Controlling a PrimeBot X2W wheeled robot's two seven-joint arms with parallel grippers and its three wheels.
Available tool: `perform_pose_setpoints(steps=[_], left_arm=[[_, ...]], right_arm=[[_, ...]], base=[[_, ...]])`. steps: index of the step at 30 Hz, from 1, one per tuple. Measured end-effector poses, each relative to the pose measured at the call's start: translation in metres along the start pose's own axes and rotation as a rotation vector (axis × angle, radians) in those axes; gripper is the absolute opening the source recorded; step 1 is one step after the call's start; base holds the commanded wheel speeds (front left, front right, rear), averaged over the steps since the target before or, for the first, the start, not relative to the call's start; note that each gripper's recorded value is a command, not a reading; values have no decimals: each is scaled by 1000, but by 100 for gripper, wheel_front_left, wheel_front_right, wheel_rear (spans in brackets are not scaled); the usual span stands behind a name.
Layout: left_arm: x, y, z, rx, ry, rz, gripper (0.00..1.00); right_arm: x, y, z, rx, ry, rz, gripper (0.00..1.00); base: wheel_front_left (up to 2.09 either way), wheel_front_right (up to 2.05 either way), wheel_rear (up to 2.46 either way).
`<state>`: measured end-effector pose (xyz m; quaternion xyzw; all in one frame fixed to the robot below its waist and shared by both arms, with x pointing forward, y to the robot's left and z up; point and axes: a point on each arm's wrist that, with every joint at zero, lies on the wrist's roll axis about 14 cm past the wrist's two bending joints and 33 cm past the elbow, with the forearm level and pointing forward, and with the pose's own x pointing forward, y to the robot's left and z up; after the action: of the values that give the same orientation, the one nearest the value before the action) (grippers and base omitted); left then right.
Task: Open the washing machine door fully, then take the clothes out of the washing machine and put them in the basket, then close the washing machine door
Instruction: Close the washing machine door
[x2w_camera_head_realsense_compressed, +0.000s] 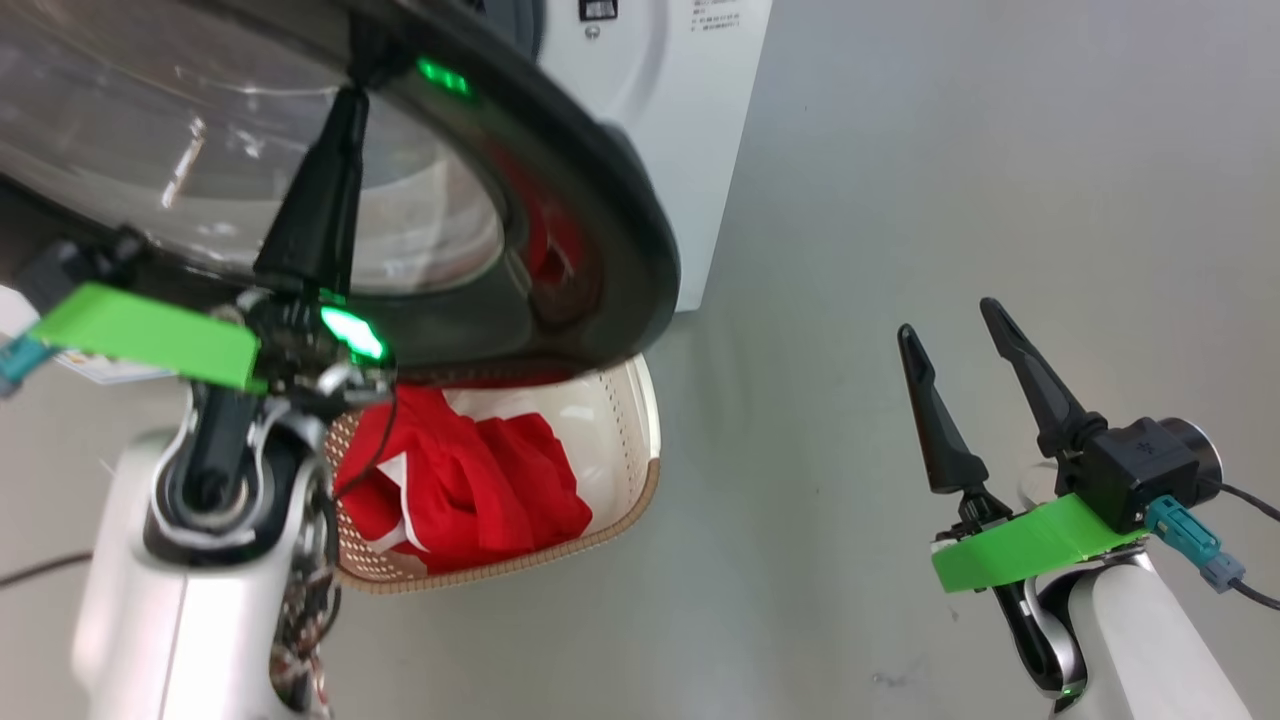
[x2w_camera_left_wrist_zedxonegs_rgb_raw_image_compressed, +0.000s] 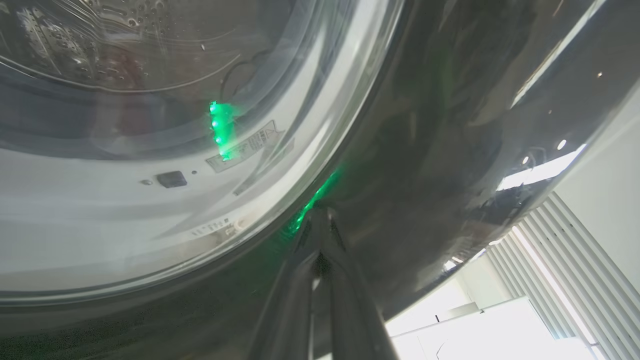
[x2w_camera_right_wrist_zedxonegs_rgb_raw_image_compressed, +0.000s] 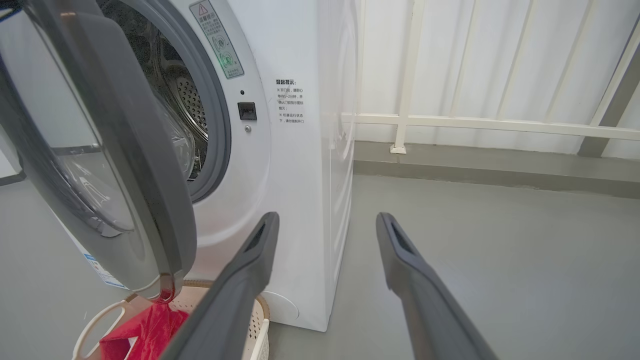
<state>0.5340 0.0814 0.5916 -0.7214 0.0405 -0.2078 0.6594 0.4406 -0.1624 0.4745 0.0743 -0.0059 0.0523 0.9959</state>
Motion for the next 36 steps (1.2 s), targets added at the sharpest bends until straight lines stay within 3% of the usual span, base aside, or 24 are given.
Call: perform_pose_setpoints(steps=[23,36], left_arm=[[58,22,8,-10,-42,-6,0],[48,15,-2,53,-15,-4,0]], right_arm=[[11,-10,-25,-4,56,-16,100],[13,-6,-13,-5,27,-5,100]], base=[[0,0,0],[0,0,0]])
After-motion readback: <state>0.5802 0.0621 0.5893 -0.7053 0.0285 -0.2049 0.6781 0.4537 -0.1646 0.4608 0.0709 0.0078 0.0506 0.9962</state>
